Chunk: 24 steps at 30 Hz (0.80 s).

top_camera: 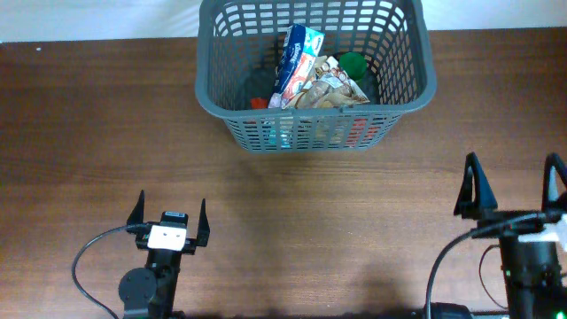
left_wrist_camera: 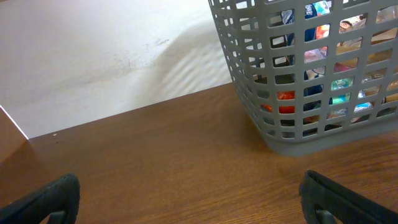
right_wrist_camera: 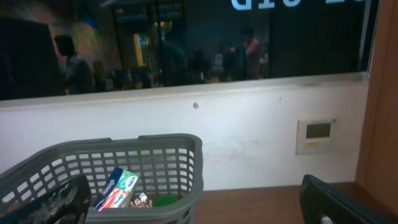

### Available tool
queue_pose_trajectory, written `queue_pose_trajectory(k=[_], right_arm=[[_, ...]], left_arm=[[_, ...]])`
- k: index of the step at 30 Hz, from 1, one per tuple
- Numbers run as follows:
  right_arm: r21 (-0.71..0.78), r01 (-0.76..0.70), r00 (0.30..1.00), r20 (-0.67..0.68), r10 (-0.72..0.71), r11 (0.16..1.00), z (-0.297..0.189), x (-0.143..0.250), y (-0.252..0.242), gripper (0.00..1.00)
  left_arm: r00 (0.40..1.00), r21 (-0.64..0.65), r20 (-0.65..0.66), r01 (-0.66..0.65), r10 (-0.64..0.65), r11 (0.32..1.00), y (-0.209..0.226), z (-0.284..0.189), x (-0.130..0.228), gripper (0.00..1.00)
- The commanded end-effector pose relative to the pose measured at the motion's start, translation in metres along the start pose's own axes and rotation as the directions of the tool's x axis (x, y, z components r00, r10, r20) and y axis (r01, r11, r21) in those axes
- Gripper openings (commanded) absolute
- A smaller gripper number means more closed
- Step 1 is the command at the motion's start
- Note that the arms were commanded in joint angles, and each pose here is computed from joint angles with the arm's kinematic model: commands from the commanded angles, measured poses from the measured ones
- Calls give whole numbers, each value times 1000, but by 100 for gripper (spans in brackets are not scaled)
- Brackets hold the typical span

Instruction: Pack container

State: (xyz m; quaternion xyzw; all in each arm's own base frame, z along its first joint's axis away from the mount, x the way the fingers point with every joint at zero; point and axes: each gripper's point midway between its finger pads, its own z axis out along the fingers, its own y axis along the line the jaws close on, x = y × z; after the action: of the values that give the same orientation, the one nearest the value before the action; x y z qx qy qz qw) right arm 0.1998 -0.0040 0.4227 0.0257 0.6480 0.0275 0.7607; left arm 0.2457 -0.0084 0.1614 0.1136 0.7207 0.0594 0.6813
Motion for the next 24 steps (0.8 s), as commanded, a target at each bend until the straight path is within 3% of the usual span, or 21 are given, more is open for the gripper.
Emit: queue_pose_trajectory(k=[1, 17, 24], right_arm=[[-28, 11, 999, 38, -10, 1000, -8, -1, 5, 99], [-45, 37, 974, 226, -26, 998, -26, 14, 7, 99], [-46, 38, 971, 237, -27, 998, -30, 25, 6, 99]], left_arm=[[1000, -2, -5, -9, 9, 1000, 0, 0, 2, 99], [1000, -2, -5, -9, 9, 1000, 0, 0, 3, 99], [1000, -2, -5, -9, 9, 1000, 0, 0, 2, 99]])
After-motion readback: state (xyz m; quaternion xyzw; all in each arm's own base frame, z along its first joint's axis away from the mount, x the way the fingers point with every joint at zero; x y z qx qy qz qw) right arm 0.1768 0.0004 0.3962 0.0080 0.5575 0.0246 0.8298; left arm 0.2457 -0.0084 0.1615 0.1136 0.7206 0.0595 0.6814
